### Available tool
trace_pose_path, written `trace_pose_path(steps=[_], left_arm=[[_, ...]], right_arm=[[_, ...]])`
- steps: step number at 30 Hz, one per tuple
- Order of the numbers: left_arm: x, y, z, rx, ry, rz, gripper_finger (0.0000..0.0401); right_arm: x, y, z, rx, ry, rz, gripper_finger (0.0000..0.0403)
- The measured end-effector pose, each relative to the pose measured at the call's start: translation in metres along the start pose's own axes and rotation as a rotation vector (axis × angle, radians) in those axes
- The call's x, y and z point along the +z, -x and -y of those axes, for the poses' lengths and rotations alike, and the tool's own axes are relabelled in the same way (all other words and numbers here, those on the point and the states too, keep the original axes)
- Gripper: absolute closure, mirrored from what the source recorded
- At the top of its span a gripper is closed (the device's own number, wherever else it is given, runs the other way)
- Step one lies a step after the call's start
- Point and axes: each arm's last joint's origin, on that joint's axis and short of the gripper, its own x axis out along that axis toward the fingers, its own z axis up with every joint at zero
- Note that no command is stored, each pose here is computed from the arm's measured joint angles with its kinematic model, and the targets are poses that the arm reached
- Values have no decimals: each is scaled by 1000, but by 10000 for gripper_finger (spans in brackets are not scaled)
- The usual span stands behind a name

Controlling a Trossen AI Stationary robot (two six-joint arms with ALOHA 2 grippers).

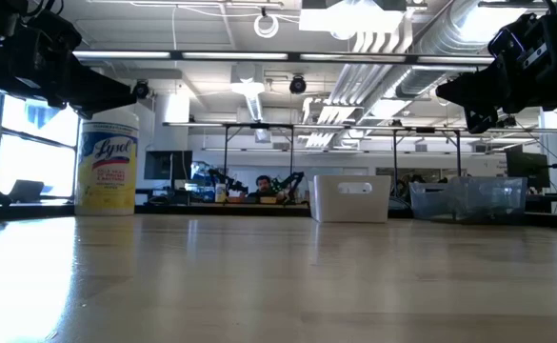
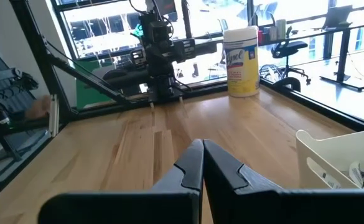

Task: Pick & Place First Aid Supplies
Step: Return to Home Position

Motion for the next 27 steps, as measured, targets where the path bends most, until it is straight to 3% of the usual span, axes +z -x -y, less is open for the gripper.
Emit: trace_pose_path(steps=[27], left_arm=[[-3, -2, 3, -25, -8, -34, 229]], right_arm=[[0, 0, 0, 1, -2, 0, 402]])
